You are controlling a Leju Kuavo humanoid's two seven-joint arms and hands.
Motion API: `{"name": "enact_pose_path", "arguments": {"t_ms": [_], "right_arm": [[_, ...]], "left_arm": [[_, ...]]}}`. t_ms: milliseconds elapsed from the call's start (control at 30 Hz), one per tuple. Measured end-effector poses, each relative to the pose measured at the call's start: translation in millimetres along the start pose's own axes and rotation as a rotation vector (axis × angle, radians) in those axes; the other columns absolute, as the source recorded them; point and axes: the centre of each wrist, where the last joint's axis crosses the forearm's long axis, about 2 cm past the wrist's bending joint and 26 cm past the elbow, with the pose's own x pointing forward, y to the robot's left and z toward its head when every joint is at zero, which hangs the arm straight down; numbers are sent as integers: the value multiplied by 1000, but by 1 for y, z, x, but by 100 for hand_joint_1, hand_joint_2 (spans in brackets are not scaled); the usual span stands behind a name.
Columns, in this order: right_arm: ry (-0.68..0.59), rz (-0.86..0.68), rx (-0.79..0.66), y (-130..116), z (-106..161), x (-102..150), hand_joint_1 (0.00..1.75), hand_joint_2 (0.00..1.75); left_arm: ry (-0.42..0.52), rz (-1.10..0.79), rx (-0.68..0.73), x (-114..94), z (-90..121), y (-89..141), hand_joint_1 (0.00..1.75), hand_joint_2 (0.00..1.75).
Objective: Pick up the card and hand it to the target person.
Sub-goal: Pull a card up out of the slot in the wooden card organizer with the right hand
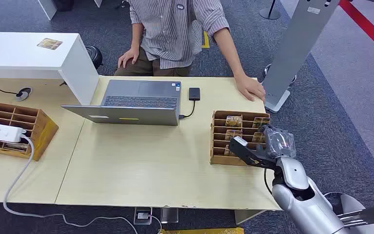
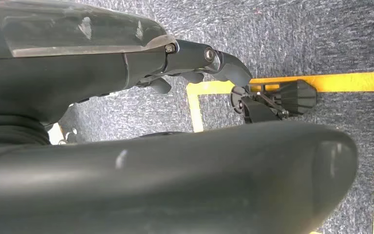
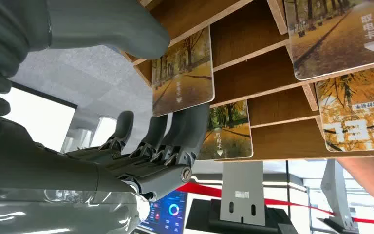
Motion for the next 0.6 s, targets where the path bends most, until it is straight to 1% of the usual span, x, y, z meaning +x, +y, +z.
{"name": "enact_pose_path", "arguments": {"t_ms": [67, 167, 200, 367, 600], "right_arm": [[-1, 0, -2, -1, 0, 0, 103, 175], [-6, -1, -11, -3, 0, 1, 124, 175], [-7, -2, -14, -3, 0, 1, 128, 175], [-8, -1, -17, -4, 1, 0, 132, 175], [-7, -4, -21, -5, 2, -1, 133, 175]], "left_arm": [[0, 0, 0, 0, 0, 0, 0, 0], [-3, -1, -1, 1, 0, 0, 0, 0], [-3, -2, -1, 1, 0, 0, 0, 0], [-6, -4, -1, 2, 0, 1, 0, 0], [-14, -13, -6, 1, 0, 2, 0, 0]]}}
